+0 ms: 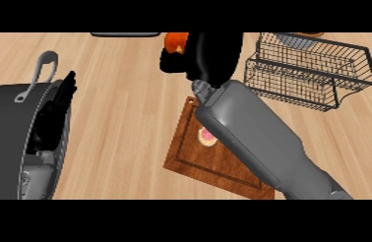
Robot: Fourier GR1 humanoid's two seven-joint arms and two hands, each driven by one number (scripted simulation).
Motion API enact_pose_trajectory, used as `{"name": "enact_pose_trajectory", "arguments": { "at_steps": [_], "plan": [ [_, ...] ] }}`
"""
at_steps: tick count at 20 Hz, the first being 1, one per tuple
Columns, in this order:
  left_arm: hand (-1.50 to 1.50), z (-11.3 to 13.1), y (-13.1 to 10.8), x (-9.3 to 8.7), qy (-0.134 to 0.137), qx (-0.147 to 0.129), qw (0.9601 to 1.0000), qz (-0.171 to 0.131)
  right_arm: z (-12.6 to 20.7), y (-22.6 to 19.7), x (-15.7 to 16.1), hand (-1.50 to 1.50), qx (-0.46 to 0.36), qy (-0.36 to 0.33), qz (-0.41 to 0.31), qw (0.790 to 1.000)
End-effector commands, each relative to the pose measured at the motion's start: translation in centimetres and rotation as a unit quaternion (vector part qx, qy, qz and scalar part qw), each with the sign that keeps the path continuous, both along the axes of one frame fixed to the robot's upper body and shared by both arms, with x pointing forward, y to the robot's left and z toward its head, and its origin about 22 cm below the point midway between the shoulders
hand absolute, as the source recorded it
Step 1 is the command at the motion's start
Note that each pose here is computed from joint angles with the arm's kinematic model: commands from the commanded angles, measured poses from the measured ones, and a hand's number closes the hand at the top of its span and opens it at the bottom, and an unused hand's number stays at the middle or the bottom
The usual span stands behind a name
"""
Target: Pick the squash from the cutting board and place it in the tiered basket
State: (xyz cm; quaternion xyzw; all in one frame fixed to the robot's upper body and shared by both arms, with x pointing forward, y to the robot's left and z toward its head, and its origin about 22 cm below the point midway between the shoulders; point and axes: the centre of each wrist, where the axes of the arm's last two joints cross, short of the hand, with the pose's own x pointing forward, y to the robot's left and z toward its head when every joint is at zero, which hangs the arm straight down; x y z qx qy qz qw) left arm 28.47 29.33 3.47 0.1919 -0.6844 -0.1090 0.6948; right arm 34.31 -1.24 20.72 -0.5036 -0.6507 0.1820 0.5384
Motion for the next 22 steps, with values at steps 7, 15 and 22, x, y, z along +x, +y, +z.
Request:
{"name": "enact_pose_trajectory", "arguments": {
  "at_steps": [7, 15, 22],
  "plan": [
    [0.00, -1.1, 0.1, -0.7, 0.002, -0.012, 0.9999, -0.004, 5.8, -3.0, 2.4, 1.50, 0.043, 0.028, -0.033, 0.998],
    [0.00, 1.2, 0.8, -0.3, -0.006, 0.003, 1.0000, 0.005, 3.3, -8.4, 5.5, 1.50, -0.083, 0.050, -0.082, 0.992],
    [0.00, -0.5, 0.4, -0.5, -0.011, -0.004, 0.9999, 0.003, 2.1, -13.9, 7.8, 1.50, -0.196, 0.081, -0.177, 0.961]
  ]
}}
